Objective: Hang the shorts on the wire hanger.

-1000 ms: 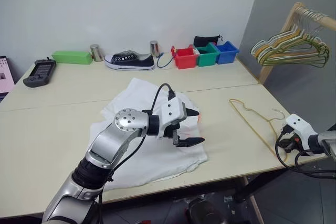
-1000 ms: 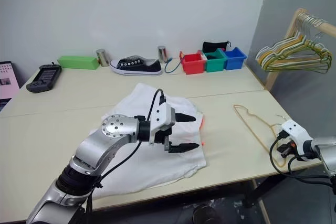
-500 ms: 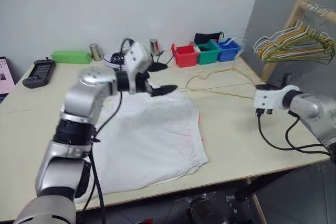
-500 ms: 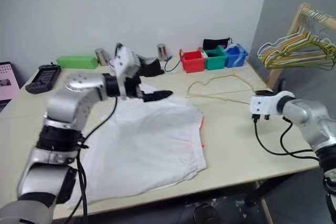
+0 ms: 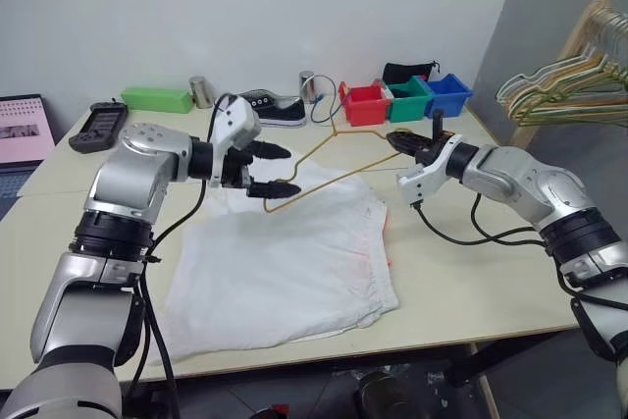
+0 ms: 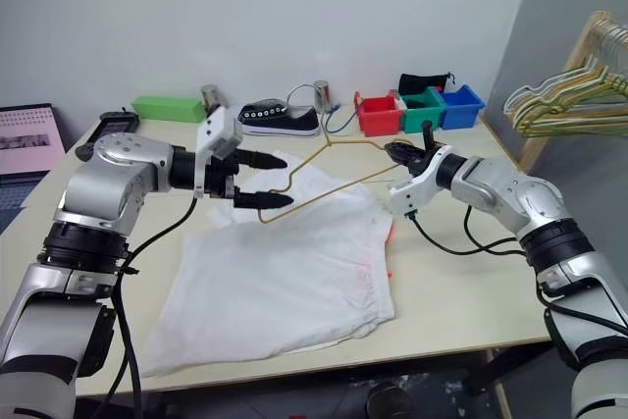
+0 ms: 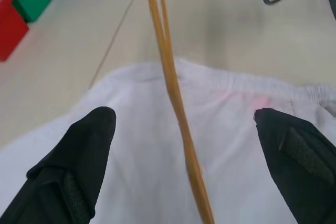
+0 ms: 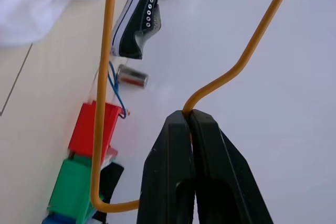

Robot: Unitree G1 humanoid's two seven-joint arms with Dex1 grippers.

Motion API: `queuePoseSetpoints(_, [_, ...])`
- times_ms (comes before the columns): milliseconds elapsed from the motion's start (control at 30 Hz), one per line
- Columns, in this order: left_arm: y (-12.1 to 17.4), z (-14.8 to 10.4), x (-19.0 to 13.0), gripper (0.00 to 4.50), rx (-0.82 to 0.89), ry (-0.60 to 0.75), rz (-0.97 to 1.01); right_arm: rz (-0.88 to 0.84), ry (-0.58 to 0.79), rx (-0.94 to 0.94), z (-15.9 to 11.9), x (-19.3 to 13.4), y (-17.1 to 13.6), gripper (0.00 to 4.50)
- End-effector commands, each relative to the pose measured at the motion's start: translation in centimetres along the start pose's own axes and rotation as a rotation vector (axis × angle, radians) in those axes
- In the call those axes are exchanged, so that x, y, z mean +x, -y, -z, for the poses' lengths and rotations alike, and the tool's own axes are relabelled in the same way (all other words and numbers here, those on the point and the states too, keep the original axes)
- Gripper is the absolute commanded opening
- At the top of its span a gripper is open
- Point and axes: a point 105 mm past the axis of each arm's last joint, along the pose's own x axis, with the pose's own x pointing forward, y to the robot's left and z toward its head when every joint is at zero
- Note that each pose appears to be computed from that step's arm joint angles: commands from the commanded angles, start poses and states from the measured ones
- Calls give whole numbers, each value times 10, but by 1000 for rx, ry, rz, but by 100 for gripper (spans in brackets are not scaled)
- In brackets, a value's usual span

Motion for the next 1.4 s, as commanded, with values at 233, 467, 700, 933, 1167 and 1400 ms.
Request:
queuePoseSetpoints(233, [4,13,-5,281,40,-84,-38,78,-16,-40,6,6,27,0])
queuePoseSetpoints(467, [-3,16,-2,148,36,-88,-79,80,-8,-22,0,8,26,0])
queuePoseSetpoints(700, [-5,21,-4,4,35,-100,-91,98,-18,-6,0,7,31,0])
queuePoseSetpoints(933, [-7,21,-5,4,38,-108,-102,103,-19,7,-1,7,33,0])
queuePoseSetpoints(1167, [-21,10,-8,26,133,-66,-194,81,-20,15,0,8,29,0])
queuePoseSetpoints(1400, [-22,1,-13,189,130,-27,-175,46,-23,26,1,9,24,0])
